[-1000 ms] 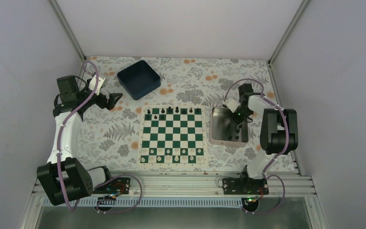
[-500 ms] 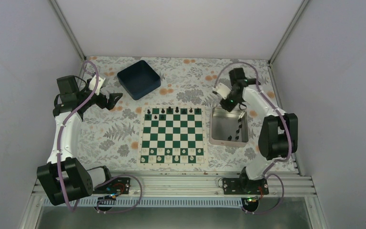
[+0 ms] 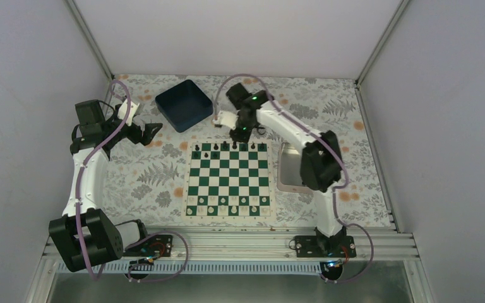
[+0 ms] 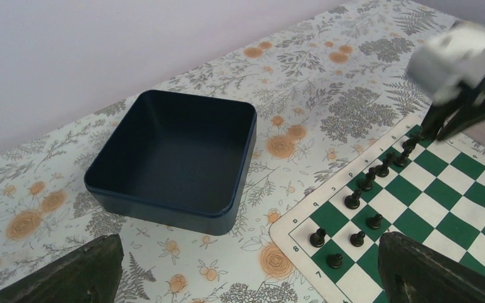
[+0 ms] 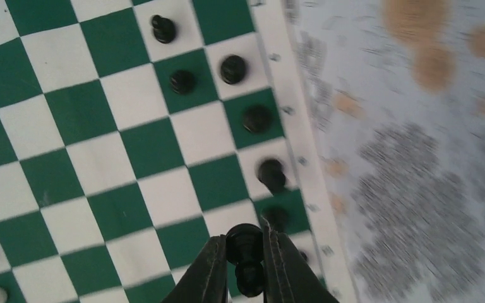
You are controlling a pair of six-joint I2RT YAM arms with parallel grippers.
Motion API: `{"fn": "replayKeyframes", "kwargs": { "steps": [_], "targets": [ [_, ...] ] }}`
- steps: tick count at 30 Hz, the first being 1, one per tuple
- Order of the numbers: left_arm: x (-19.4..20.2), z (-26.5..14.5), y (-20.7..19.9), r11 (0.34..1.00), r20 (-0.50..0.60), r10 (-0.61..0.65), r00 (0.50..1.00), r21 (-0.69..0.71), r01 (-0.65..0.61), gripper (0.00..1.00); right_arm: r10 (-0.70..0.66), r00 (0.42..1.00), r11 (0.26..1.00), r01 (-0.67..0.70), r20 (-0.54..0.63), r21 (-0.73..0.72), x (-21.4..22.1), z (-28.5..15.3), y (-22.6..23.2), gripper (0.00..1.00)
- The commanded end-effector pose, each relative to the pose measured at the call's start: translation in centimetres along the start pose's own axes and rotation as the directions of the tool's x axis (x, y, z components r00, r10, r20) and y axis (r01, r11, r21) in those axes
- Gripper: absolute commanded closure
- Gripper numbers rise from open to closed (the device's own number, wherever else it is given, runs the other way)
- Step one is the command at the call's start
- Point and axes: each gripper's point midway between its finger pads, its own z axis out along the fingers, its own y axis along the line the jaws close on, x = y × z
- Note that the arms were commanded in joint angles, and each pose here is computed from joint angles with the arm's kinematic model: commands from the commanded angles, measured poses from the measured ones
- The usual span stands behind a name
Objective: Set up the chess pieces on the board
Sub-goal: Place the chess piece on the chessboard.
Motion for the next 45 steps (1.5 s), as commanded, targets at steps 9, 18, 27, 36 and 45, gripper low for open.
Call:
{"fn": "replayKeyframes", "kwargs": {
  "steps": [9,18,27,36,45],
  "targets": [
    [-1.3,-0.7,0.0,0.999,0.034,0.053,0.998,-0.012,-0.053,0.00,-0.111,0.982,0.989,0.094,-0.152,-0.115,-1.4,10.3,4.2,0.94],
    [-1.1,-0.5,0.1,0.999,0.031,0.051,0.998,-0.010,-0.050,0.00,-0.109,0.978,0.989,0.089,-0.176,-0.118,-0.3,11.8,4.3,0.94],
    [-1.1,-0.5,0.2,0.999,0.030,0.050,0.998,-0.010,-0.050,0.00,-0.114,0.978,0.988,0.093,-0.177,-0.121,-0.6,12.2,4.1,0.93],
    [-1.0,-0.5,0.1,0.999,0.028,0.048,0.998,-0.006,-0.048,0.00,-0.110,0.978,0.990,0.092,-0.176,-0.108,-0.8,11.8,3.8,0.79],
    [-1.3,-0.6,0.0,0.999,0.032,0.049,0.998,-0.008,-0.049,0.00,-0.076,0.992,0.996,0.079,-0.100,0.033,-2.2,2.7,1.7,0.61]
  ]
}}
